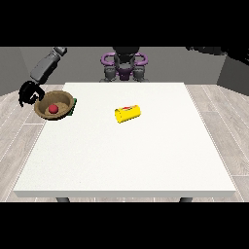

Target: Pick the cup and pour the ball into the bowl, then pick the bowl and place it on the pad

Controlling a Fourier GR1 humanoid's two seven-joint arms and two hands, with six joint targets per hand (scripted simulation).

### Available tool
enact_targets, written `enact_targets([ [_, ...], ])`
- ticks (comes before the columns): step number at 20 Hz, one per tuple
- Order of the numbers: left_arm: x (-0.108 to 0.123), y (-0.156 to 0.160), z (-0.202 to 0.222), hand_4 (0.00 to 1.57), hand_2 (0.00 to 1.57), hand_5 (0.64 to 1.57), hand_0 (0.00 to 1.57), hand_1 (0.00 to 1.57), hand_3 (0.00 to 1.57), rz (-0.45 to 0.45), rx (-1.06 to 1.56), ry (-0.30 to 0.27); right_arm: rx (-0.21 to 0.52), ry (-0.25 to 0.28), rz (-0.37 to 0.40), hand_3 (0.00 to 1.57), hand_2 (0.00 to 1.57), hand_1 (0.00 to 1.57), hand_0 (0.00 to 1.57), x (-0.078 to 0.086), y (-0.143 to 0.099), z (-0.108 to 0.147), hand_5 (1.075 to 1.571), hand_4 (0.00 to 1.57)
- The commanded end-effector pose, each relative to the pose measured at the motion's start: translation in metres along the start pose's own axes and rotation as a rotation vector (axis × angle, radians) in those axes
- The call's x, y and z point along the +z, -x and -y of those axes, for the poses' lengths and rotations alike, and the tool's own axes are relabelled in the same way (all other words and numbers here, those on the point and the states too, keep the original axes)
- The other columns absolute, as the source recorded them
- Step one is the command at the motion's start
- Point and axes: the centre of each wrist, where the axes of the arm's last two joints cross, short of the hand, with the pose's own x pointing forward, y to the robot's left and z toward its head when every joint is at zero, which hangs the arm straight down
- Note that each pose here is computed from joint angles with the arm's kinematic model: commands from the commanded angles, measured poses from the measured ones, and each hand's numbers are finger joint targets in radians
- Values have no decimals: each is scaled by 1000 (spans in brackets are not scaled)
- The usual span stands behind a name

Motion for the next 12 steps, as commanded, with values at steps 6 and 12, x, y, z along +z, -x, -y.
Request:
enact_targets([
  [6, 3, -3, -2, 680, 0, 1554, 0, 0, 0, -68, 22, 41, 37, -49, -133, 881, 1571, 1571, 1571, 10, 39, -27, 1564, 999],
  [12, 17, 28, -21, 659, 0, 1548, 0, 0, 0, -172, 5, -5, 110, -94, -249, 1406, 1571, 1571, 1571, 10, 37, -28, 1561, 983],
])
